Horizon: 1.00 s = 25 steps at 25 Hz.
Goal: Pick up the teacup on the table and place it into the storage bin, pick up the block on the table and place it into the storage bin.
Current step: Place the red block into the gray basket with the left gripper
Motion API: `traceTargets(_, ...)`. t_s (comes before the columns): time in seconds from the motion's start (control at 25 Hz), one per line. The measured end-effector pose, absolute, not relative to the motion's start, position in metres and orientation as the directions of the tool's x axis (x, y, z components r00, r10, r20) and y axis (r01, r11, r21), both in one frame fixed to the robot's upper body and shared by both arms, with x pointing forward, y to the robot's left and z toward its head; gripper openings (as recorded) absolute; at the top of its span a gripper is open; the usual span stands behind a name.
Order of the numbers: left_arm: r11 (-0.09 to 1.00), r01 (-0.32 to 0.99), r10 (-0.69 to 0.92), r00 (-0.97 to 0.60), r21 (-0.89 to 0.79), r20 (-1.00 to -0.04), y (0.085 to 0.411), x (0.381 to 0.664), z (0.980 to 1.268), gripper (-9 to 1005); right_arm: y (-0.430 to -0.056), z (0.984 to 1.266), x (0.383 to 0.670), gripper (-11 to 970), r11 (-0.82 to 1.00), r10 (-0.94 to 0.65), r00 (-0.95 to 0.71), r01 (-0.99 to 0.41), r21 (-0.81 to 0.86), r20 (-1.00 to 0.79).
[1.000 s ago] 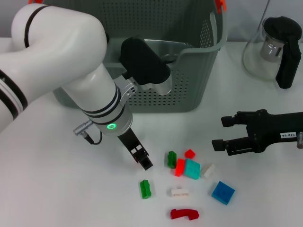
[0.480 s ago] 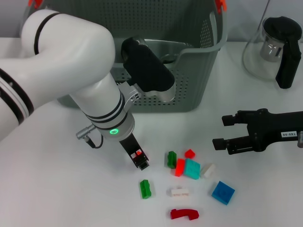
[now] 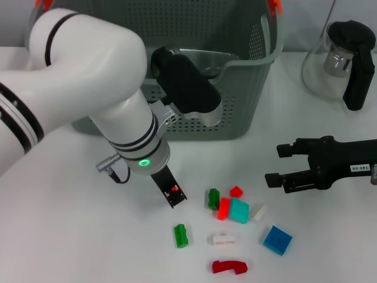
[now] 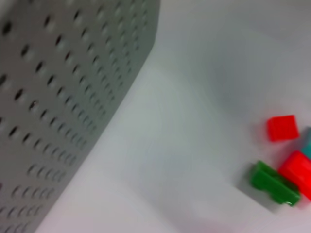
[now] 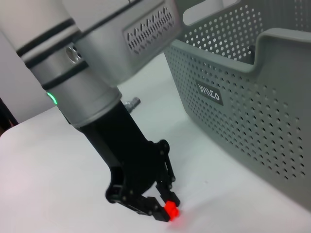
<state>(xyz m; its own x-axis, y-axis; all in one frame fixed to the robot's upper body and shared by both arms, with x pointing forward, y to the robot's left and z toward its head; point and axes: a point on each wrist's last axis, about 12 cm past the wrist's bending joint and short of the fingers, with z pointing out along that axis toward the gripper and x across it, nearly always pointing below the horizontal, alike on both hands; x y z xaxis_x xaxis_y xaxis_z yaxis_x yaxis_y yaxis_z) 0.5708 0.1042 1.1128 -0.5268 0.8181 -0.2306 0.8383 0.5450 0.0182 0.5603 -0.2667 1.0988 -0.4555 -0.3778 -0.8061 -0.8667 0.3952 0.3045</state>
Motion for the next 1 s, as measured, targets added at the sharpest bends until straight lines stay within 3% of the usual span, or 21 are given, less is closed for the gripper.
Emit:
traceTargets(0.2,0.515,0.857,0.833,-0.497,0.01,-0.243,0.102,0.567,1.139,199,-0.267,1.099,0.56,946,0.395,-0.381,-0.453,-0.868,0.301,-0.806)
traceTargets(0.32,0.496,0.868,0.831,-0.473,0.006,-0.292,0.105,0.563,1.171,200,-0.268,1.099,0.56,947,0.395,-0.381,-0.452,-0.868,0.3,-0.806)
traceTargets(0.64,0.5,0.865,0.659,-0.402,-0.028,-0.635,0.142,0.561,1.272,232,-0.269,1.096,0.558,946,0.395,-0.381,-0.456,-0.867,0.304,-0.805)
traceTargets(0.8,0.572,0.82,0.521,-0.387,-0.025,-0.761,0.168,0.583,1.293,249,-0.269,1.095,0.557,946,0.396,-0.379,-0.457,-0.866,0.306,-0.805)
traceTargets(1.0,0.659,0.75,0.424,-0.424,-0.048,-0.8,0.183,0.621,1.28,269,-0.268,1.094,0.557,947,0.393,-0.378,-0.458,-0.867,0.308,-0.805)
